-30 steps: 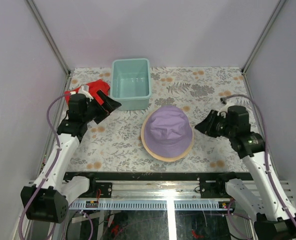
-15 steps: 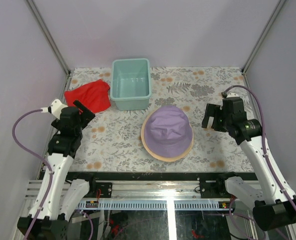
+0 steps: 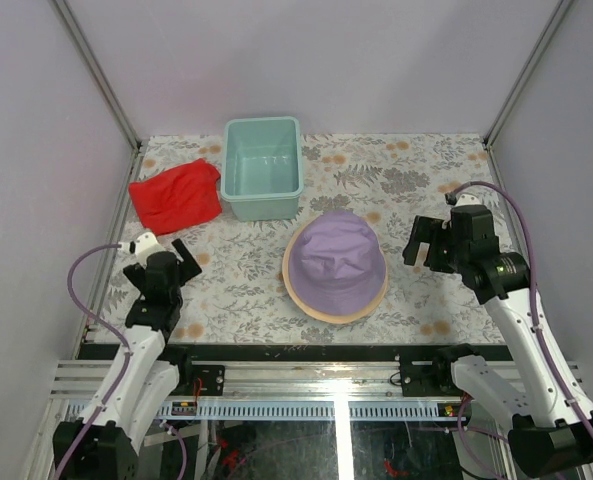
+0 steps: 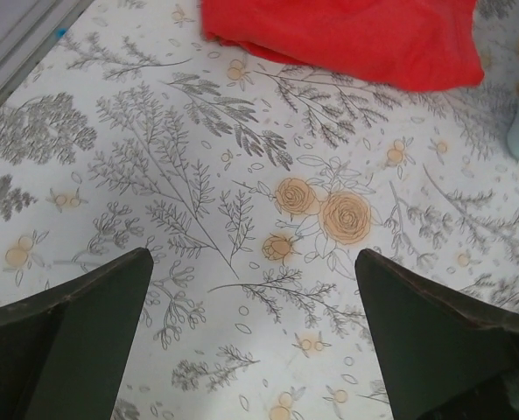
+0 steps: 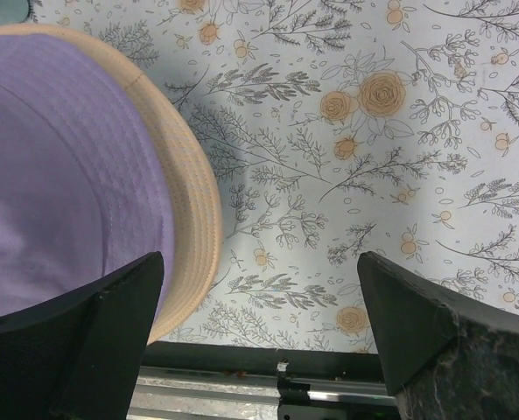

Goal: Stack the hats

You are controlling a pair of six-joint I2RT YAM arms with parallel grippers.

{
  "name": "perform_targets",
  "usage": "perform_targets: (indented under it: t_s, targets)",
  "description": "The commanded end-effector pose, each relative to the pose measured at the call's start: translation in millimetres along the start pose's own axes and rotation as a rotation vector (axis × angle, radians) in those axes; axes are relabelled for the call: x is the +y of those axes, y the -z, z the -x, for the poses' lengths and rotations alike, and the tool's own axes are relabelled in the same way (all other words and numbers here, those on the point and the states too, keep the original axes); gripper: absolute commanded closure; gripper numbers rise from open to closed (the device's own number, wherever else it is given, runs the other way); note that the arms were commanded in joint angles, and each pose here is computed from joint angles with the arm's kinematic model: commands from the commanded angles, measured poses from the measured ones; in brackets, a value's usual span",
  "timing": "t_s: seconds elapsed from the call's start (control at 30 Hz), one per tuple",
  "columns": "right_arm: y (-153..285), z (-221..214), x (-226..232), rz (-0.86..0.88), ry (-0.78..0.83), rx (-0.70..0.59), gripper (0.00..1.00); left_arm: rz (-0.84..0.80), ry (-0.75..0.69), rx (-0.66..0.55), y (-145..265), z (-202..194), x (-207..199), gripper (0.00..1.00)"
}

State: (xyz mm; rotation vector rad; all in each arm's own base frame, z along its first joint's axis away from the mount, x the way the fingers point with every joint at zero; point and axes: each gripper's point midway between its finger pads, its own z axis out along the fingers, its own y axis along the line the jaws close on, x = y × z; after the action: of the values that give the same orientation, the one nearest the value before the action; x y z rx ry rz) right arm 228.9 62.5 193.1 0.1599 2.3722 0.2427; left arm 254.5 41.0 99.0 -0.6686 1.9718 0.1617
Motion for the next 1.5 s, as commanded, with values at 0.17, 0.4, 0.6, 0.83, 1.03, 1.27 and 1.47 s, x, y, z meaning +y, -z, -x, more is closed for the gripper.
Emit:
perform_targets:
  t_s: [0.17,0.4,0.6,0.83,1.03,1.27,1.47]
  targets:
    - [8.0,2.2,0.7,0.006,0.014,-0.018,0.01,-0.160,-0.089,-0.277,-10.2,2.5,-6.7,0.00]
    - [-15.3,-15.5,0.8,0.034,0.015,-0.005,0.01,-0.257,-0.087,-0.358,-1.0,-7.6,-10.1,0.00]
    - [-28.2,-2.0,-1.8,0.015,0.052,-0.056,0.01,-0.260,-0.063,-0.399,1.0,-8.8,-6.0,0.00]
    - [-22.2,26.9,-54.7,-0.259,0.180,-0.241,0.01,-0.460,-0.211,-0.351,9.0,-23.2,-39.5,0.00]
    - [-42.7,18.0,-56.9,-0.220,0.161,-0.376,0.01,-0.392,-0.186,-0.319,0.6,-21.6,-32.4,0.00]
    - [-61.4,1.0,-64.1,-0.200,0.326,-0.466,0.01,-0.399,-0.183,-0.325,1.7,-21.4,-33.2,0.00]
    - [-82.7,-28.6,-72.3,-0.183,0.299,-0.504,0.01,-0.398,-0.182,-0.324,1.6,-21.6,-33.0,0.00]
